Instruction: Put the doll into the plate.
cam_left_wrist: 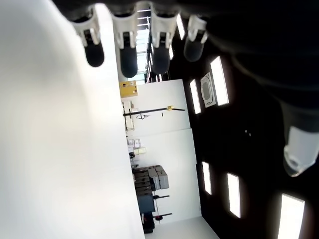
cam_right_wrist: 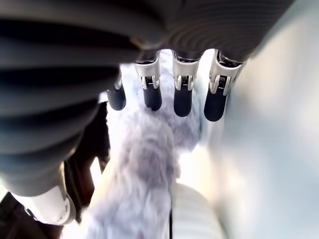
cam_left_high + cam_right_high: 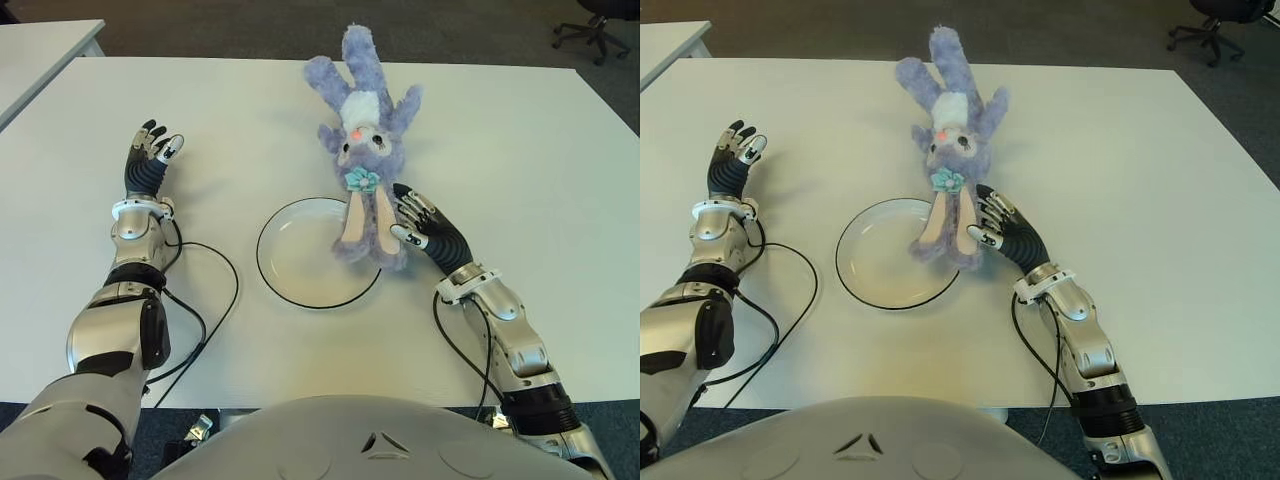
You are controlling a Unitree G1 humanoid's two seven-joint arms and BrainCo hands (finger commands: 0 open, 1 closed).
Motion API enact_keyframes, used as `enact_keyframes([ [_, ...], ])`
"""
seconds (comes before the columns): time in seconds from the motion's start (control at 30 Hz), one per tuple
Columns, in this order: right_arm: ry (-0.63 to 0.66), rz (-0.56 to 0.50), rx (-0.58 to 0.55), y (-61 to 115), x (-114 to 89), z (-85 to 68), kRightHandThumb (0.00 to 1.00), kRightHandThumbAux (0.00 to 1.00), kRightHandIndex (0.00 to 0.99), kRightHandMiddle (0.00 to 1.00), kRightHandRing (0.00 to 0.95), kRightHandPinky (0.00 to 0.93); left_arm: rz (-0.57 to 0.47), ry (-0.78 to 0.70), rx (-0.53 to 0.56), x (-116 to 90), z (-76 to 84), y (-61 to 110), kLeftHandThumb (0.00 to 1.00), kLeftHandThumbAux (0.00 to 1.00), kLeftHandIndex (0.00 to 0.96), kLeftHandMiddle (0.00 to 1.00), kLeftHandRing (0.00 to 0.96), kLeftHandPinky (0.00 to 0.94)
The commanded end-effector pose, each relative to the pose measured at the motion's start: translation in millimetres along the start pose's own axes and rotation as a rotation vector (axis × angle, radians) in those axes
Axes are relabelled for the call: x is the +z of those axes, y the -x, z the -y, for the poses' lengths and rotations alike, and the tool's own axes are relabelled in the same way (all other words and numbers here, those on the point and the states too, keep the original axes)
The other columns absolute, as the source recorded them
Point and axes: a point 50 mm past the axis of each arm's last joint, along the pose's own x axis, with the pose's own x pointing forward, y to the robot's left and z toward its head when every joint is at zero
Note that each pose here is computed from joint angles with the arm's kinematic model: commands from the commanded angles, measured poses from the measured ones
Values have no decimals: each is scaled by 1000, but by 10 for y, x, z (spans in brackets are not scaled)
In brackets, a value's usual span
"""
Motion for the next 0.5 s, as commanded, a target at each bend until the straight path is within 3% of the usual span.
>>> enact_keyframes([
  [0.03, -212, -423, 3, 460, -840, -367, 275, 654, 9, 54, 88, 146, -148, 14, -37, -365, 66, 227, 0, 513, 0, 128, 129, 90],
  [0.5, -204, -417, 11, 454, -884, -431, 332, 655, 37, 97, 129, 174, -147, 11, -38, -368, 80, 231, 0, 512, 0, 134, 137, 109],
])
